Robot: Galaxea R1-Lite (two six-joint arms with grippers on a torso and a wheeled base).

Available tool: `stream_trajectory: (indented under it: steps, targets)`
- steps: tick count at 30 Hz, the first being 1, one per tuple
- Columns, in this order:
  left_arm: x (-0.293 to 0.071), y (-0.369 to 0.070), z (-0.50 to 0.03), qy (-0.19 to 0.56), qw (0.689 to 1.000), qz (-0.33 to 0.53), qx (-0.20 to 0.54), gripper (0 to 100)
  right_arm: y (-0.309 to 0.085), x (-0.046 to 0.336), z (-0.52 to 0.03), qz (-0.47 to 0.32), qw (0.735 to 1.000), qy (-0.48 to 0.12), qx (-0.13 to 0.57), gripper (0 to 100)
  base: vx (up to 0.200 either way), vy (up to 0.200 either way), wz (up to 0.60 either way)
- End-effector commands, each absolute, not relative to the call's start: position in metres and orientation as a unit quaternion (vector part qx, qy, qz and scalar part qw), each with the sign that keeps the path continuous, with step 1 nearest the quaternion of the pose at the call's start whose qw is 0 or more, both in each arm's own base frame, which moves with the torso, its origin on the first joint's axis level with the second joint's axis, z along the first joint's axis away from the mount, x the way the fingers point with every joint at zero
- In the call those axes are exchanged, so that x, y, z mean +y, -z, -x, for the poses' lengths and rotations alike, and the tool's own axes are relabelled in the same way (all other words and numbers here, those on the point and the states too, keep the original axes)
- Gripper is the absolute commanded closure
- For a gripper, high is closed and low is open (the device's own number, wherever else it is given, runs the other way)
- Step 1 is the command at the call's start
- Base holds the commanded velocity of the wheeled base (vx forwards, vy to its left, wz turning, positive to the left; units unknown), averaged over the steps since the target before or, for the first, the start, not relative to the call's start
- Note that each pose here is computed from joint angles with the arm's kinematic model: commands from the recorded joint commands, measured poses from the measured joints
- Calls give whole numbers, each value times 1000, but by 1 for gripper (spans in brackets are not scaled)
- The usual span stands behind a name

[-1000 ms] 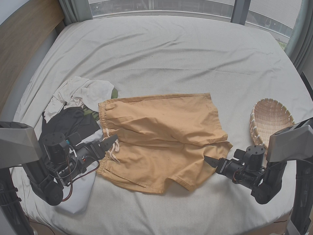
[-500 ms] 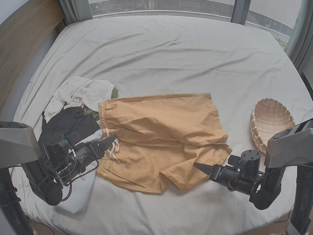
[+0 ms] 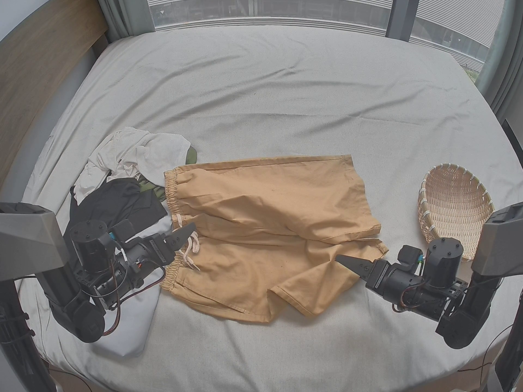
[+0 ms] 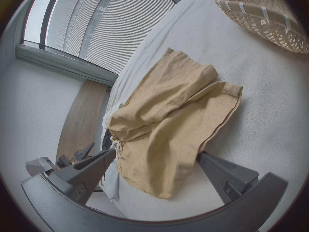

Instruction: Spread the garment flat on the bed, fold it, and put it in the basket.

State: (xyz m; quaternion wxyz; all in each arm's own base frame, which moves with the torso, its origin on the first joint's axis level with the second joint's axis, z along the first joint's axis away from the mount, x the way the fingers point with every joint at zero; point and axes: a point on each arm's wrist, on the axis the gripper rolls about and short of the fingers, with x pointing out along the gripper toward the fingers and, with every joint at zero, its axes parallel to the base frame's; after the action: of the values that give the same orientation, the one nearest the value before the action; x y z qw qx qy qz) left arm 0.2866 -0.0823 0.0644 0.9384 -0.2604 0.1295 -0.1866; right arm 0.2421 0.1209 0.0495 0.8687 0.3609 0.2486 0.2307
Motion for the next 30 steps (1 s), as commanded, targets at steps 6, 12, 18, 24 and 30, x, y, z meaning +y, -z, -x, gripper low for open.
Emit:
stream_trajectory:
  steps: [6,12,18,24,30]
  targets:
    - [-83,-66,-287,189,939,261,125,0,-83,91,-233,-385,877,-217,189,0,0,0,0]
    - [-83,-65,-287,189,938,261,125,0,-52,87,-223,-347,883,-189,253,0,0,0,0]
    - [-84,-65,-287,190,938,261,126,0,-4,95,-232,-295,881,-173,328,0,0,0,0]
    - [-82,-65,-287,188,939,261,125,0,16,105,-246,-290,877,-175,341,0,0,0,0]
    - [-82,-65,-287,188,938,262,125,0,27,120,-255,-290,872,-190,345,0,0,0,0]
